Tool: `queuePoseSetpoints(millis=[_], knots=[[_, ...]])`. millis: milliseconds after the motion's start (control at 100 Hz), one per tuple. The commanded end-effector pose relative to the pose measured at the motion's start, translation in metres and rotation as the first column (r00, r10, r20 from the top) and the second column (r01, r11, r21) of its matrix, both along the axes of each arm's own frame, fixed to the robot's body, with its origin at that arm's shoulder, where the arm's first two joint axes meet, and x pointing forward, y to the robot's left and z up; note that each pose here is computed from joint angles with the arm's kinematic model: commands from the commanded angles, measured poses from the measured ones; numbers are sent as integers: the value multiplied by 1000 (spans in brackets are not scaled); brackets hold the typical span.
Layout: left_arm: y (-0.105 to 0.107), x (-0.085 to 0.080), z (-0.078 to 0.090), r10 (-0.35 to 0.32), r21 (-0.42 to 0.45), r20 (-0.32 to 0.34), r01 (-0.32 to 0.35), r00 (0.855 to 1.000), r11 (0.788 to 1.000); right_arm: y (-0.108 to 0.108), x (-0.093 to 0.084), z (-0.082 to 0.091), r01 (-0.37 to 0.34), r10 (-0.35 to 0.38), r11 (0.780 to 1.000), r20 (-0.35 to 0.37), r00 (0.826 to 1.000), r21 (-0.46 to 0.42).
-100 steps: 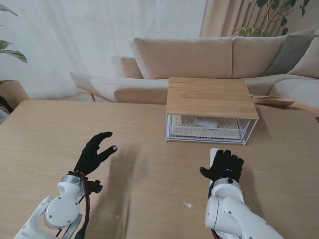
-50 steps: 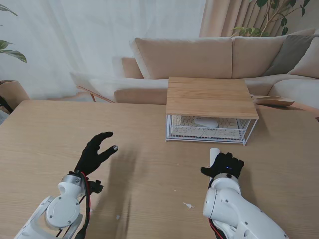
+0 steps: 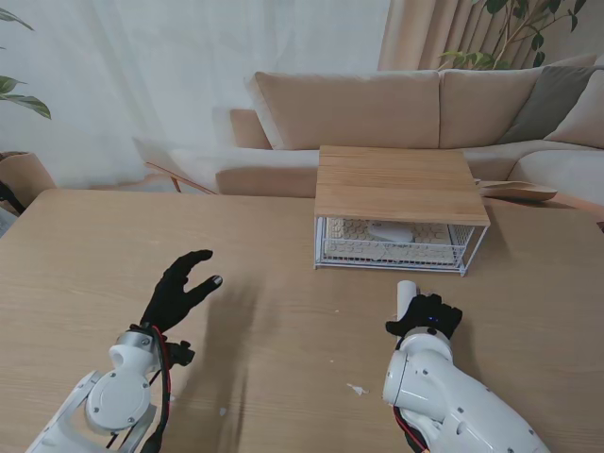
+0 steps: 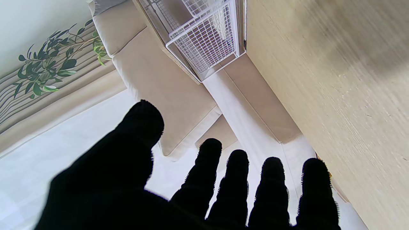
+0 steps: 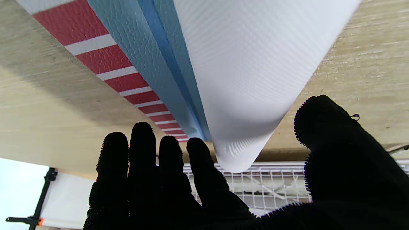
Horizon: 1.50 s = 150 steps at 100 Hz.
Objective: Unroll the mouse pad and set up the keyboard and mouse from the tabletop organizer
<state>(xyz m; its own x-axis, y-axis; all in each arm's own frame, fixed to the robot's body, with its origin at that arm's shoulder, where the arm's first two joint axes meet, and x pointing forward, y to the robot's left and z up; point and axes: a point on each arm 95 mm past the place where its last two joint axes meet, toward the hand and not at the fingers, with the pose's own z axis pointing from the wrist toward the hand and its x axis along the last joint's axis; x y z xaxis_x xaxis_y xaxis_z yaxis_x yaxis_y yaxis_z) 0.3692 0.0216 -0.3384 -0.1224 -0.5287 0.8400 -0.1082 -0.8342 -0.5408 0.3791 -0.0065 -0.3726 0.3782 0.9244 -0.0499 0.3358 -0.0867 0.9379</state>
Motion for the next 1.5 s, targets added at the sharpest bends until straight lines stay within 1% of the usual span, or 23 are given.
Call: queuePoseSetpoints(millis=[0, 210, 290, 640, 780, 850, 1070, 1140, 1190, 1320, 1490], knots=[[-2, 0, -1, -9, -1, -10, 9, 1000, 1000, 3, 0, -4, 7, -6, 1000, -21, 1000, 13], [-2, 0, -2, -3, -9, -13, 3, 1000, 1000, 5, 1, -11, 8, -8, 1000, -46, 999, 4], [-3, -1, -1, -1, -21, -16, 0, 1000, 1000, 6, 1, -14, 12, -12, 1000, -47, 999, 1], [-5, 0, -2, -5, -17, -22, 4, 1000, 1000, 7, 3, -22, 27, -28, 999, -60, 998, -25], [-6, -2, -2, 6, -62, -37, -9, 999, 998, 8, 3, -26, 35, -37, 999, -63, 997, -36], [-6, -2, -1, 9, -66, -39, -11, 999, 998, 8, 3, -27, 35, -37, 999, -62, 997, -36], [-8, -2, -1, 6, -60, -41, -9, 999, 998, 9, 4, -27, 33, -34, 999, -12, 999, -34], [-9, -3, -1, 3, -57, -45, -5, 999, 998, 7, 3, -26, 36, -36, 999, 13, 999, -26], [-9, -3, -2, -1, -53, -46, -1, 999, 999, 6, 2, -23, 42, -41, 999, 46, 998, -17], [-10, -5, -1, -8, -46, -46, 6, 999, 999, 4, -5, -14, 53, -57, 998, 132, 990, 31], [-14, -11, 2, -21, -41, -43, 19, 999, 999, 3, -18, 4, 46, -75, 991, 229, 971, 126]])
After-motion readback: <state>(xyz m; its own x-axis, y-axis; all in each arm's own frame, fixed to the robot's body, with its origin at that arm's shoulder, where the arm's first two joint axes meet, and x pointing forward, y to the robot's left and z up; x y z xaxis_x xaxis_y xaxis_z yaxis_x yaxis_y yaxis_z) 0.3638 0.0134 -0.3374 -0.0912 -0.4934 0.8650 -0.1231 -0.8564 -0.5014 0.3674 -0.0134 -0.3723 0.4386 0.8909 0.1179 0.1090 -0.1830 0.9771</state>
